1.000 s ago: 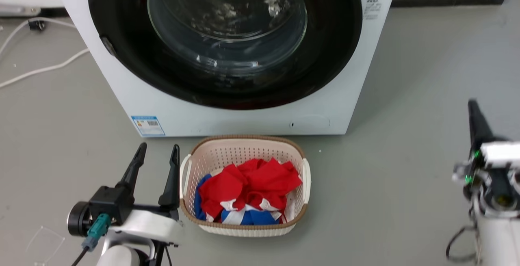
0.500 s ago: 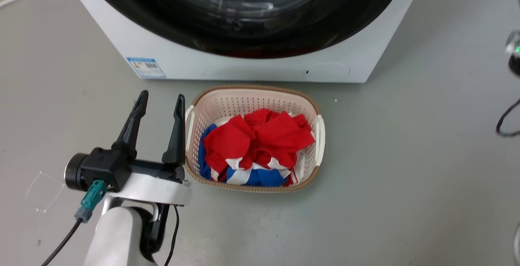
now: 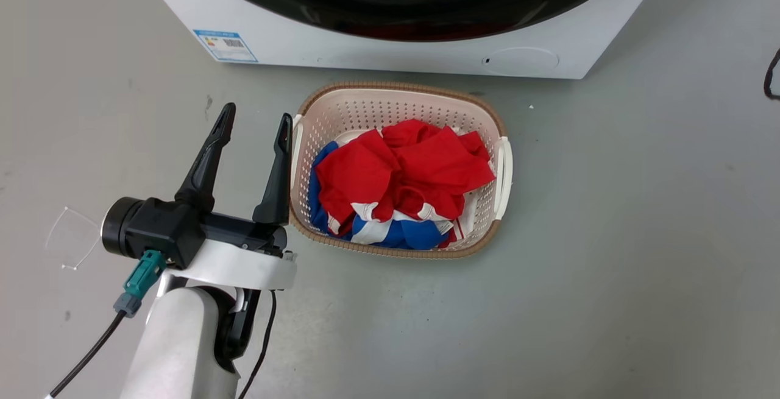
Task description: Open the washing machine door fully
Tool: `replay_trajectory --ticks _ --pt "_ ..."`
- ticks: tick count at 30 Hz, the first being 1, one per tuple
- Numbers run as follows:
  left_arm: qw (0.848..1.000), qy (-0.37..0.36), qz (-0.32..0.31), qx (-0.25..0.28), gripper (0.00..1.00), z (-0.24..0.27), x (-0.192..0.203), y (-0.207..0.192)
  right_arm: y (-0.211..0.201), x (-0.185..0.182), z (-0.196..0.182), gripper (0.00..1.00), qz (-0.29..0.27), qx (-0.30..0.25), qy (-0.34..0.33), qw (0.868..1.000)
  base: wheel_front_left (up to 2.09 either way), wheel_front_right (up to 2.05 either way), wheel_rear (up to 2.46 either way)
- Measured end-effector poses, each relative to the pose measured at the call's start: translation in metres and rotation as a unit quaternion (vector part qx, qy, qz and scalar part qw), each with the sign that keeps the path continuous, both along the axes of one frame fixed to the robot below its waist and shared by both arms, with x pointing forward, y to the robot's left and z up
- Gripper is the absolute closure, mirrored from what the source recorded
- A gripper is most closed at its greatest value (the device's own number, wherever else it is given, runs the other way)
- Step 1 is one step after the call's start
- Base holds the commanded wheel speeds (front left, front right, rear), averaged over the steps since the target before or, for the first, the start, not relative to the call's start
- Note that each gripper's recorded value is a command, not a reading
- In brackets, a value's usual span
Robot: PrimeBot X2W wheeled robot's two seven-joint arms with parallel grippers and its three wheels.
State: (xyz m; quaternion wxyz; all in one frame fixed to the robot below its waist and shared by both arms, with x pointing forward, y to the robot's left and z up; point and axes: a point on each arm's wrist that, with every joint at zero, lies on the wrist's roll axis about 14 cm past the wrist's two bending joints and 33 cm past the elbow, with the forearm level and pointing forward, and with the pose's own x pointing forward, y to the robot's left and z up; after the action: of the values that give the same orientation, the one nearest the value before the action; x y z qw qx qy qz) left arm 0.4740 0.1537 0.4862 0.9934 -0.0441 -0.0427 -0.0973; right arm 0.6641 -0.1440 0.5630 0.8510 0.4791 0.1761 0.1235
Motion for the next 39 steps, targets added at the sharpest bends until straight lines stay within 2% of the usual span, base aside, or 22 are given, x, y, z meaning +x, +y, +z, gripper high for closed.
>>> replay_trajectory --ticks 5,11,19,28,39 --pt "1.000 0.010 0.005 0.002 0.00 -0.008 0.001 0.004 0.009 0.012 -0.006 1.00 0.004 -0.018 0.006 1.000 0.00 0.00 0.00" --pt "1.000 0.016 0.008 0.000 0.00 -0.013 0.002 0.006 0.014 0.020 -0.018 1.00 0.000 -0.014 0.024 1.000 0.00 0.00 0.00" --pt "1.000 0.015 0.006 -0.002 0.00 -0.011 0.000 0.004 0.032 0.015 -0.018 1.00 0.043 0.002 0.047 0.998 0.00 0.00 0.00" --pt "1.000 0.005 0.001 -0.002 0.00 0.002 -0.008 -0.001 0.048 -0.030 -0.023 1.00 0.120 0.021 0.096 0.988 0.00 0.00 0.00" --pt "1.000 -0.002 -0.005 -0.011 0.00 0.020 -0.041 -0.010 0.067 -0.117 -0.031 1.00 0.215 0.039 0.154 0.964 0.00 0.00 0.00"
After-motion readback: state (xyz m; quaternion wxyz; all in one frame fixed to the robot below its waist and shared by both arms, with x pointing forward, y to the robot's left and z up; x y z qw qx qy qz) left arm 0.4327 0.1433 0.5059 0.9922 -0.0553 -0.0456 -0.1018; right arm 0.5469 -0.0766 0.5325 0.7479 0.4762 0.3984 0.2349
